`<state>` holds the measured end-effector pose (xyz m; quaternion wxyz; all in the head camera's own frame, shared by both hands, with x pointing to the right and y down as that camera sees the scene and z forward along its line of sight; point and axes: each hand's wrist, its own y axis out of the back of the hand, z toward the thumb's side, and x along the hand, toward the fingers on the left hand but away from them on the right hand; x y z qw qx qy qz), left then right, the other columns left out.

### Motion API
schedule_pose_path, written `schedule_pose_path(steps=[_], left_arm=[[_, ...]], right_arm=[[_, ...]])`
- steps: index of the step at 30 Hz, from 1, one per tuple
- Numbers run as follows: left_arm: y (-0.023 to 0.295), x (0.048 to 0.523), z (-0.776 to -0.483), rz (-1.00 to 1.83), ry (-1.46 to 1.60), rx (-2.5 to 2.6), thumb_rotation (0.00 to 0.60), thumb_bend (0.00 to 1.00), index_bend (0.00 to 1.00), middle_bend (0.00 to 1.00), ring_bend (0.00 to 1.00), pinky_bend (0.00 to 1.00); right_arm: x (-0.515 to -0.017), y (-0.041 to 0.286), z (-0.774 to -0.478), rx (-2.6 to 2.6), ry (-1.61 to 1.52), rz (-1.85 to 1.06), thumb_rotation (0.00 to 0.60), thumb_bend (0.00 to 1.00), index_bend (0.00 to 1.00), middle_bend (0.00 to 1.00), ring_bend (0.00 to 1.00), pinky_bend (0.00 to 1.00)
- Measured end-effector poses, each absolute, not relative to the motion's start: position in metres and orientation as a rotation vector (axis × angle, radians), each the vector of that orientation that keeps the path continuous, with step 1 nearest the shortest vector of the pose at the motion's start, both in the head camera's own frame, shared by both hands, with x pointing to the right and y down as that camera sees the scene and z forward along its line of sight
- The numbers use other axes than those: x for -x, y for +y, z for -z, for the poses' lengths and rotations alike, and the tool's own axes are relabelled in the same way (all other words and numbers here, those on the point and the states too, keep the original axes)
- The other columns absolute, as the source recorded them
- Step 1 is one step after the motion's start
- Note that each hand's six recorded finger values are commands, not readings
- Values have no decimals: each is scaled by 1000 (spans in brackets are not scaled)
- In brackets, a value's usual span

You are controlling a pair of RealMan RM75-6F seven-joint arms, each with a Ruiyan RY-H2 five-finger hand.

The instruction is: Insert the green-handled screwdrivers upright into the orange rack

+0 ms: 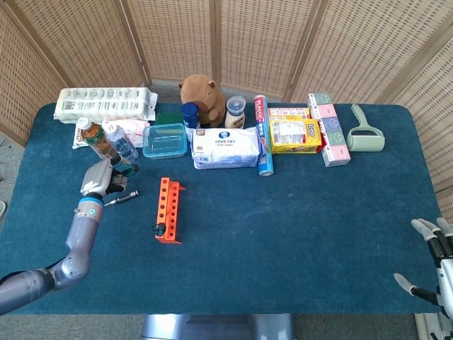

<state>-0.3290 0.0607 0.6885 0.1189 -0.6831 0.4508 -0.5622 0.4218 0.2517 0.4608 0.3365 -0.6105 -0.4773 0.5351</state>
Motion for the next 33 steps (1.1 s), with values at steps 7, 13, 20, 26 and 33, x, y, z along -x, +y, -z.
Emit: schedule_pose_path(steps=[7,13,20,26,33], left_arm=[[65,320,-656,1532,1334,2057,600,512,516,898,871,914],[70,311,-621,1406,1351,2111,600,512,517,898,871,914],[78,308,-591,1270,1413,2199,600,512,517,897,871,914],[85,309,-577,1151,1496,2326,600,511,517,897,871,914],[96,301,-561,925,1525,2536,600,512,517,897,871,914]], right_arm=[[-421,252,-461,1593,-1242,-1396,600,0,126,165,27,0],[-421,252,-461,1593,-1242,-1395,600,0,126,165,26,0],[-420,253,-461,1592,-1240,-1395,600,0,126,165,26,0],[-420,253,-462,1593,-1236,-1399,600,0,126,164,26,0],[-419,253,-464,1593,-1228,-1407,600,0,126,164,26,0]])
